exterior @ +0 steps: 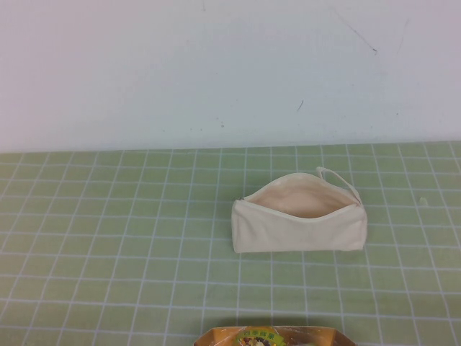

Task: Put eraser into pencil case

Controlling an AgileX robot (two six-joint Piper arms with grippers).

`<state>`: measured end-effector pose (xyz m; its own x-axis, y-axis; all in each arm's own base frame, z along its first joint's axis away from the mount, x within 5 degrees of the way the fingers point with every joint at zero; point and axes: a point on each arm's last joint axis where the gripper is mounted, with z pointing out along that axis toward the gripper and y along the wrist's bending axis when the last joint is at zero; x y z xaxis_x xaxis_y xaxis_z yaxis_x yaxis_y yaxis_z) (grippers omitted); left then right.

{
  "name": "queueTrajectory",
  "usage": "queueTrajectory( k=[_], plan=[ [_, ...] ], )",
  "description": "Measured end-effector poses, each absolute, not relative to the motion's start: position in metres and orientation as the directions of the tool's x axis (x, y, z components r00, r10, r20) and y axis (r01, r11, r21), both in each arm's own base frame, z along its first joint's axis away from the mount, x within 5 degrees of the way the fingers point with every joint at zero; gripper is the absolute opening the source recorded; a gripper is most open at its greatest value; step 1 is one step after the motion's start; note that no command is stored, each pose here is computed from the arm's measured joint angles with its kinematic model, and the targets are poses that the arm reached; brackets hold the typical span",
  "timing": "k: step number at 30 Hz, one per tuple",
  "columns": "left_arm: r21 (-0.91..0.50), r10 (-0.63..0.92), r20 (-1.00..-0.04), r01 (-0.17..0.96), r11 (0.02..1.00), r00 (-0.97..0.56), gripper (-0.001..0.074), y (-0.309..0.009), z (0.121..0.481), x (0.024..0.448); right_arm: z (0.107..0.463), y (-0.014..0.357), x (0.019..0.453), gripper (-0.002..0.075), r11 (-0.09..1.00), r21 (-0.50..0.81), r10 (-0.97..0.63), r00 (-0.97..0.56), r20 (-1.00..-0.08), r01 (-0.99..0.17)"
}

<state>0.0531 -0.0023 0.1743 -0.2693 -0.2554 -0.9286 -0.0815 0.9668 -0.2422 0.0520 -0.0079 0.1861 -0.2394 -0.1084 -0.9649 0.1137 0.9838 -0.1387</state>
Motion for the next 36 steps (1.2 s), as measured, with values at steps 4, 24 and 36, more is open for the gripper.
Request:
queueTrajectory(
  k=[4,24,36],
  plan=[
    [-0.242,-0.255,-0.929,-0.081,0.967,-0.269,-0.0002,-0.002,0.174,0.053,0.174,-0.009,0.052,-0.0001,0.986,-0.108,-0.069,-0.282,-0.957,0.128],
    [-0.242,-0.255,-0.929,-0.081,0.967,-0.269,-0.0002,-0.002,0.174,0.053,0.168,-0.008,0.051,-0.0001,0.990,-0.105,-0.069,-0.335,-0.940,0.090],
    [-0.242,-0.255,-0.929,-0.081,0.967,-0.269,-0.0002,-0.002,0.174,0.053,0.168,-0.008,0.051,-0.0001,0.990,-0.105,-0.069,-0.335,-0.940,0.090]
  ],
)
